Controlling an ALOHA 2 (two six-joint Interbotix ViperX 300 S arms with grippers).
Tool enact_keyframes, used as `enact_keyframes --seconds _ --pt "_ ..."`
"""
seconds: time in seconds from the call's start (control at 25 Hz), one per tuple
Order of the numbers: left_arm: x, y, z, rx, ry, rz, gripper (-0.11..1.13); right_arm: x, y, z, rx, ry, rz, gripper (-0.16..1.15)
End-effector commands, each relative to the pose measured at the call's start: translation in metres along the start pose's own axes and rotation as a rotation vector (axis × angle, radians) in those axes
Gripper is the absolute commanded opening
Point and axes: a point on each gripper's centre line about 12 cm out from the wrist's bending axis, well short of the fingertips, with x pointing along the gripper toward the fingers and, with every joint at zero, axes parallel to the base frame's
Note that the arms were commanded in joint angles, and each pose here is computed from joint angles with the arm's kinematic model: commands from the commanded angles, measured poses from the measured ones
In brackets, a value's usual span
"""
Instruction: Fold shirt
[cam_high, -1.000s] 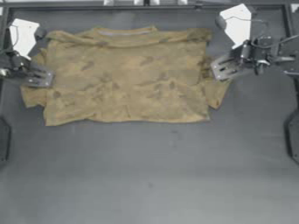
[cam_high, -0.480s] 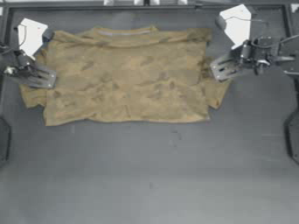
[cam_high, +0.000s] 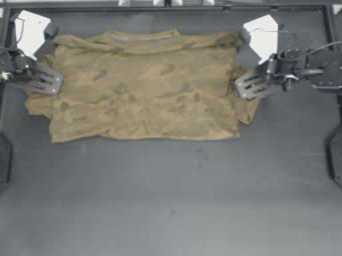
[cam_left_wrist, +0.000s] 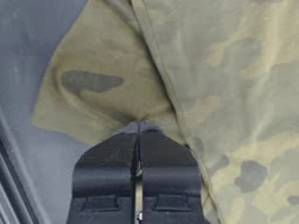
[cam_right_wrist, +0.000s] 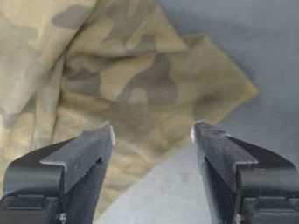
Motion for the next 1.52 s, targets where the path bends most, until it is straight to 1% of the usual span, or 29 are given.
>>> enact_keyframes --seconds 0.04,0.2,0.28,0.32,0.36,0.44,0.48,0.52,0.56,0.6,0.68,0.76,0.96,1.08,1.16,1.32,1.4,1.52 --pt "-0.015 -0.001 0.009 -0.009 -0.058 -0.033 0.04 -0.001 0.006 0.003 -0.003 -0.012 0.017 0.88" --pt "-0.019 0.000 0.009 -0.004 -0.059 -0.029 0.04 0.003 0.009 0.001 -0.019 -0.001 0.008 0.86" --pt "-0.020 0.001 0.010 -0.003 -0.063 -0.029 0.04 0.003 0.011 0.000 -0.023 -0.001 0.010 0.77" --pt "-0.021 0.001 0.010 -0.005 -0.064 -0.029 0.04 0.003 0.011 0.000 -0.024 0.002 0.006 0.70" --pt "-0.021 0.001 0.011 -0.005 -0.067 -0.030 0.04 0.003 0.011 -0.001 -0.029 0.003 0.003 0.59" --pt "-0.021 0.001 0.011 -0.003 -0.068 -0.031 0.04 0.002 0.012 -0.003 -0.036 0.007 -0.002 0.32" --pt "-0.021 0.001 0.011 -0.005 -0.067 -0.030 0.04 0.003 0.011 -0.004 -0.039 0.008 -0.005 0.15" --pt "-0.022 0.001 0.011 -0.003 -0.070 -0.031 0.04 0.003 0.012 -0.004 -0.039 0.007 -0.003 0.03" --pt "-0.021 0.001 0.011 -0.002 -0.068 -0.030 0.04 0.003 0.011 -0.004 -0.036 0.008 -0.003 -0.05" --pt "-0.021 0.001 0.011 -0.002 -0.068 -0.030 0.04 0.003 0.012 -0.004 -0.040 0.008 -0.004 -0.07" --pt "-0.023 -0.001 0.011 0.003 -0.072 -0.036 0.04 0.001 0.013 -0.002 -0.038 0.004 0.000 0.02" --pt "-0.026 -0.004 0.012 0.011 -0.081 -0.043 0.04 -0.002 0.015 0.000 -0.041 -0.007 0.008 0.07" --pt "-0.040 -0.014 0.020 0.024 -0.119 -0.075 0.04 -0.018 0.024 0.014 -0.046 -0.059 0.051 0.05" --pt "-0.046 -0.019 0.024 0.042 -0.127 -0.078 0.04 -0.031 0.032 0.025 -0.043 -0.098 0.086 0.05" --pt "-0.051 -0.024 0.026 0.053 -0.138 -0.091 0.04 -0.038 0.038 0.032 -0.046 -0.120 0.101 0.05" --pt "-0.062 -0.036 0.033 0.069 -0.171 -0.129 0.04 -0.051 0.050 0.043 -0.056 -0.161 0.131 0.05" --pt "-0.067 -0.043 0.036 0.076 -0.189 -0.152 0.04 -0.059 0.058 0.049 -0.063 -0.185 0.154 0.05" --pt "-0.072 -0.053 0.041 0.074 -0.217 -0.204 0.04 -0.071 0.069 0.057 -0.072 -0.218 0.188 0.05"
